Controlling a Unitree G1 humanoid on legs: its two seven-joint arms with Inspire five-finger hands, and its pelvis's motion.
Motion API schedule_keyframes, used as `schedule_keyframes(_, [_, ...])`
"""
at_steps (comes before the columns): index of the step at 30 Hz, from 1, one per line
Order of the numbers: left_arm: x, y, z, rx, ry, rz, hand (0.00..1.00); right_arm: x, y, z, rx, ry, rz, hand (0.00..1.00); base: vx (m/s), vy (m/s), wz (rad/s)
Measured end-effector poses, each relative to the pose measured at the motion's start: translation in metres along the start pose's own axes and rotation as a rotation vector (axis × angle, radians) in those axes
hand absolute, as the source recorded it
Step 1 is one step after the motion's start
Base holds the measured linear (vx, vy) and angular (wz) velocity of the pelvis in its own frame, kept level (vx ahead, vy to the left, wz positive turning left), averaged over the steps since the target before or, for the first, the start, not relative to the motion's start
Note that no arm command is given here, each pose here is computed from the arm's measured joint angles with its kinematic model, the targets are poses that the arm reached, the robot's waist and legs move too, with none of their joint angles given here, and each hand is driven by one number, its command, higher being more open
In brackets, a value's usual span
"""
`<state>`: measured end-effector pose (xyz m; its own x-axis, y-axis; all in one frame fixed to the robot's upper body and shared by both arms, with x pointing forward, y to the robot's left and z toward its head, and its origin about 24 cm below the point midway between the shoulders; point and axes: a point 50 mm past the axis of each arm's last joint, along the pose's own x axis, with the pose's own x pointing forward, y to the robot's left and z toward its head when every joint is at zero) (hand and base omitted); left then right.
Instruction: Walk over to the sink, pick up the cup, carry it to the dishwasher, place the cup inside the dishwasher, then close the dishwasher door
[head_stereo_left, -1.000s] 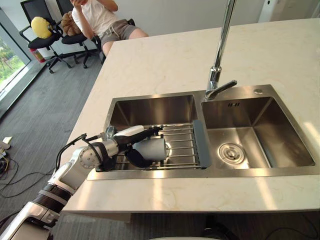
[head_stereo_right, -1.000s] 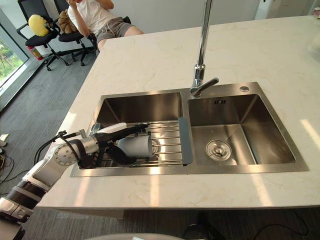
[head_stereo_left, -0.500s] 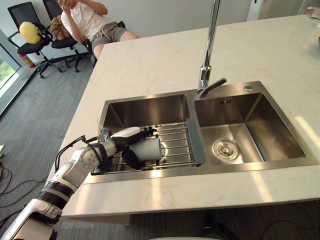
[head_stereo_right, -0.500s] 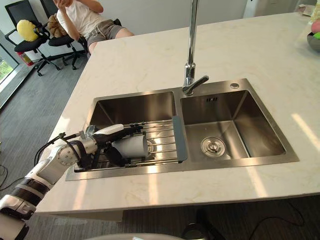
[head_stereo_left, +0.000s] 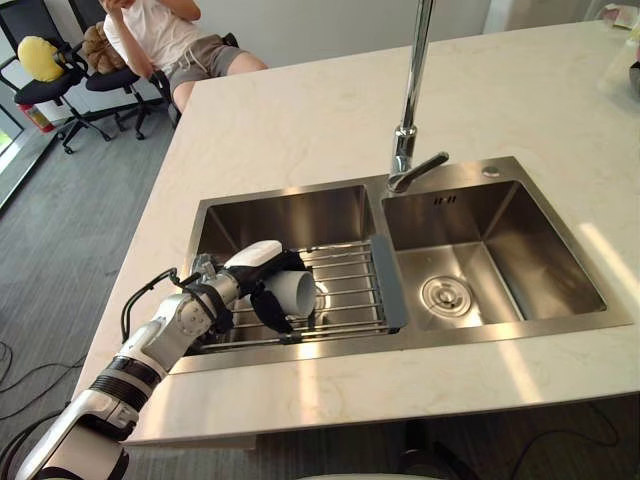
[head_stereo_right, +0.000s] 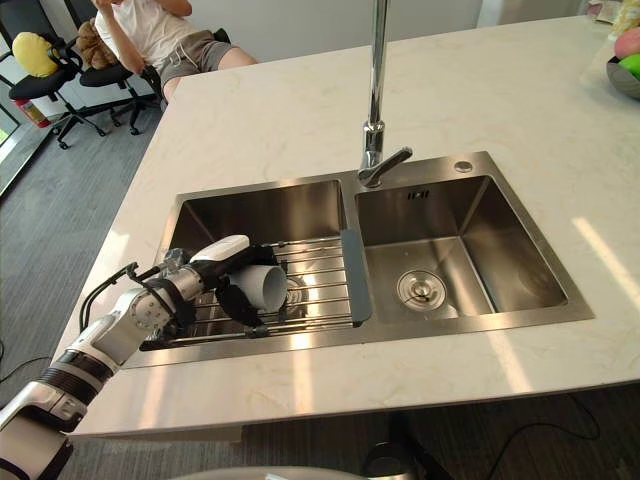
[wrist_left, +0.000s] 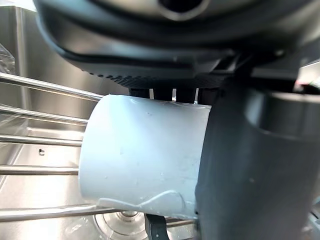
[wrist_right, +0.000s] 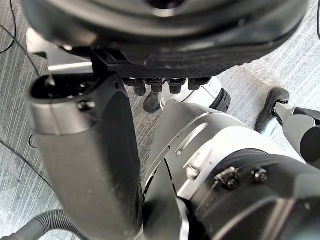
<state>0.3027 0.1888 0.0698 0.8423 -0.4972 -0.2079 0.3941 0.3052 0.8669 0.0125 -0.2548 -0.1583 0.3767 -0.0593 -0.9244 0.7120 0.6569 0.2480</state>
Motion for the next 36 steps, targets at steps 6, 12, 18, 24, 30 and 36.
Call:
schedule_keyframes(6, [-0.006,-0.014,0.004,-0.031,-0.020,0.061,0.00,0.001,0.001,0.000,-0.020,0.000,0.004,1.00,-0.03,-0.017,0.08])
schedule_keyframes(12, [-0.014,-0.016,0.014,-0.079,-0.049,0.157,0.00,0.001,0.003,-0.002,-0.028,0.000,0.000,1.00,-0.03,-0.017,0.16])
schedule_keyframes(18, [-0.029,0.003,0.043,-0.218,-0.178,0.342,0.00,0.002,0.004,-0.004,-0.048,-0.007,-0.002,1.00,-0.01,-0.001,0.21])
schedule_keyframes(24, [-0.071,0.049,0.068,-0.777,-0.412,0.826,0.00,0.002,0.003,-0.011,-0.059,-0.005,-0.037,1.00,-0.07,-0.012,0.19])
schedule_keyframes(30, [-0.115,0.048,0.043,-1.083,-0.412,1.118,0.00,-0.001,-0.009,-0.009,-0.130,0.022,-0.117,1.00,-0.12,-0.036,0.55])
schedule_keyframes(36, [-0.120,0.036,0.034,-1.269,-0.372,1.158,0.00,-0.002,-0.014,-0.018,0.039,0.052,-0.176,1.00,-0.04,0.015,1.88])
